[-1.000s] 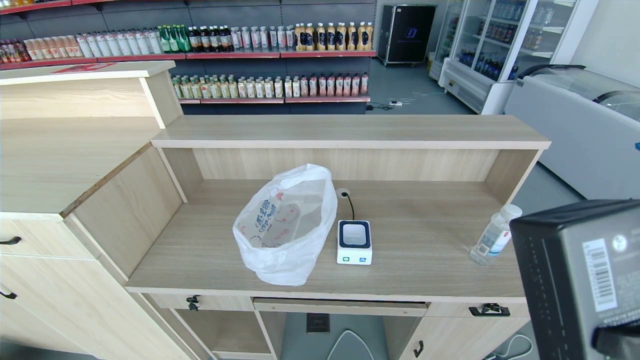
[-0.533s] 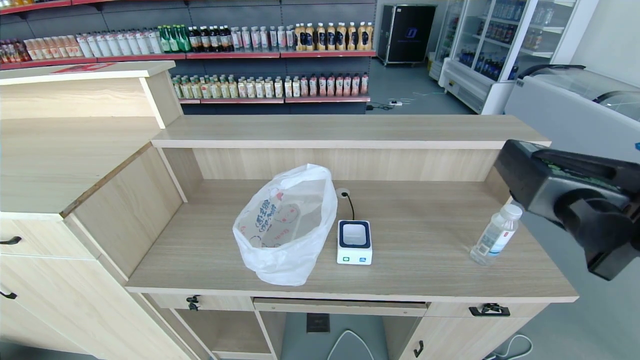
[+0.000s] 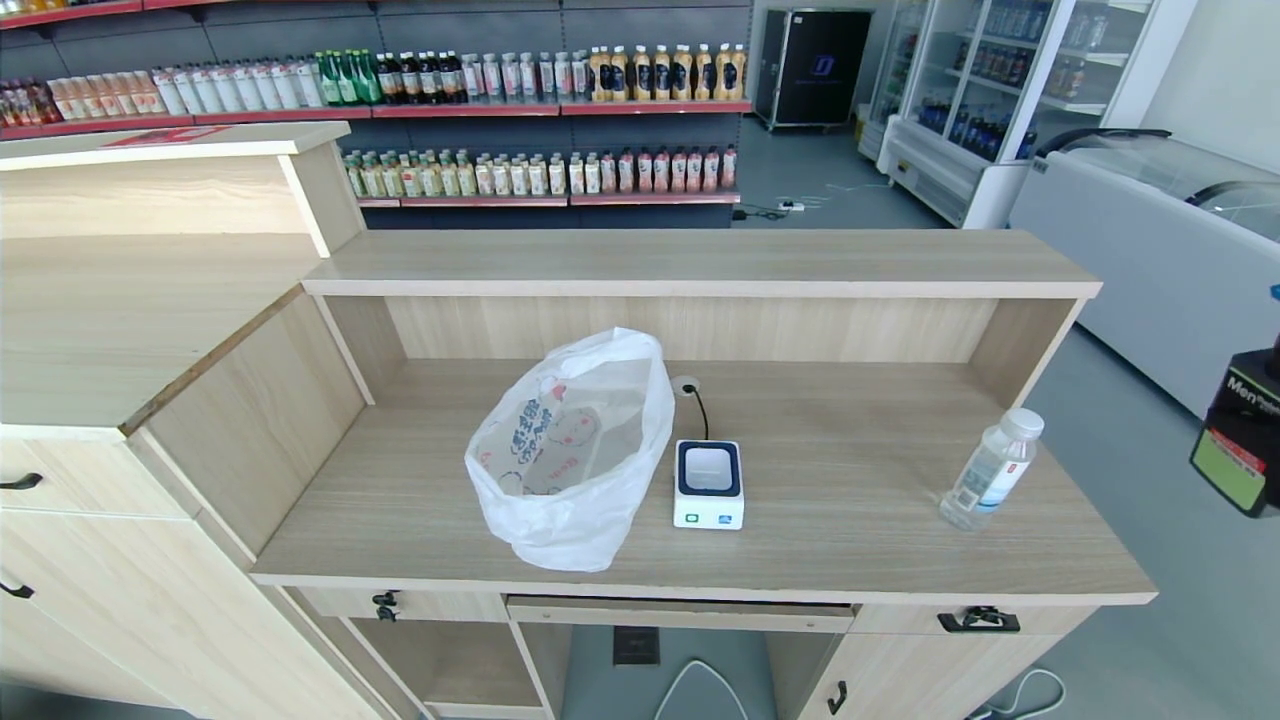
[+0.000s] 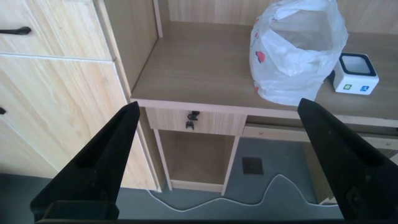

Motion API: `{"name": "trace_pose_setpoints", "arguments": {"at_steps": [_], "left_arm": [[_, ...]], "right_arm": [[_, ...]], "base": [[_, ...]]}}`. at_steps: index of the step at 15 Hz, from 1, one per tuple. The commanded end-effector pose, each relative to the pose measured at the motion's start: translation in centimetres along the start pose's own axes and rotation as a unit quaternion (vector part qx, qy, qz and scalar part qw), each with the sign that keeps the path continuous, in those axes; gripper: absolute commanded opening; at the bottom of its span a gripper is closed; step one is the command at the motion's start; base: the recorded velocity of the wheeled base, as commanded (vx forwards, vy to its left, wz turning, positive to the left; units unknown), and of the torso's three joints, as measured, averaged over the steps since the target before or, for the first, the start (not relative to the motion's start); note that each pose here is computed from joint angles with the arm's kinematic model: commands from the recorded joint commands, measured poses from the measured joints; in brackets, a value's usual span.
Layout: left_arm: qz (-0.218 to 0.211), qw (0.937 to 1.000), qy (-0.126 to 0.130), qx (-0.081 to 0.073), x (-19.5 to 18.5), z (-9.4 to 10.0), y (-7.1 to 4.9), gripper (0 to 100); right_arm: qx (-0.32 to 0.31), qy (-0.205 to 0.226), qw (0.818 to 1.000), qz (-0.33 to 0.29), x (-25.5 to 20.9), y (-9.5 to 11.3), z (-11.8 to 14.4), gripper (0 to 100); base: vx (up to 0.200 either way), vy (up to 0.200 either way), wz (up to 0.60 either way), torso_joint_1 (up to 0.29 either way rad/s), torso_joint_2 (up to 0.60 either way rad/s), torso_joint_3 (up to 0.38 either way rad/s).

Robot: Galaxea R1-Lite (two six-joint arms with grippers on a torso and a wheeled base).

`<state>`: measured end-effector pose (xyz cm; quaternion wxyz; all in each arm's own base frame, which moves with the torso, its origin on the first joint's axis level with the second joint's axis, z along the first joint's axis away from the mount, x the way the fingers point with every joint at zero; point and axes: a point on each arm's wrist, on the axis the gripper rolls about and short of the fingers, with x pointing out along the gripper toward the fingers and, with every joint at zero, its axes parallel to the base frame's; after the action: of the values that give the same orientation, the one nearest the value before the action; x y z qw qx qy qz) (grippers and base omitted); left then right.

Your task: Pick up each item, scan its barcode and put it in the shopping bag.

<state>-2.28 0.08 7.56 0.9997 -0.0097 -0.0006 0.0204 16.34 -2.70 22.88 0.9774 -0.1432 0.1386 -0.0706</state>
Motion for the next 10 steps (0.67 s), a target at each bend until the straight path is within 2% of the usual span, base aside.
{"name": "trace_pose_setpoints", "arguments": {"at_steps": [1, 3, 7, 9, 10], "left_arm": [[0.000, 1.0000, 0.000, 0.000, 0.0, 0.0, 0.0, 100], [0.000, 1.0000, 0.000, 0.000, 0.0, 0.0, 0.0, 100], [0.000, 1.0000, 0.000, 0.000, 0.0, 0.0, 0.0, 100], [0.000, 1.0000, 0.000, 0.000, 0.0, 0.0, 0.0, 100], [0.000, 1.0000, 0.000, 0.000, 0.0, 0.0, 0.0, 100]], "right_arm": [[0.018, -0.004, 1.000, -0.023, -0.4, -0.8, 0.1, 0], [0.034, -0.007, 0.999, -0.017, -0.7, -0.6, -0.1, 0], [0.098, -0.052, 0.992, 0.055, -1.3, 1.0, 0.8, 0], [0.129, -0.046, 0.987, 0.081, -1.2, 1.5, 1.7, 0], [0.163, -0.024, 0.982, 0.096, -0.5, 1.8, 2.6, 0]], "base": [[0.000, 0.000, 0.00, 0.000, 0.00, 0.000], [0.000, 0.000, 0.00, 0.000, 0.00, 0.000], [0.000, 0.000, 0.60, 0.001, 0.00, 0.002], [0.000, 0.000, 0.60, 0.007, 0.01, -0.002], [0.000, 0.000, 0.60, 0.002, 0.00, 0.002]]}}
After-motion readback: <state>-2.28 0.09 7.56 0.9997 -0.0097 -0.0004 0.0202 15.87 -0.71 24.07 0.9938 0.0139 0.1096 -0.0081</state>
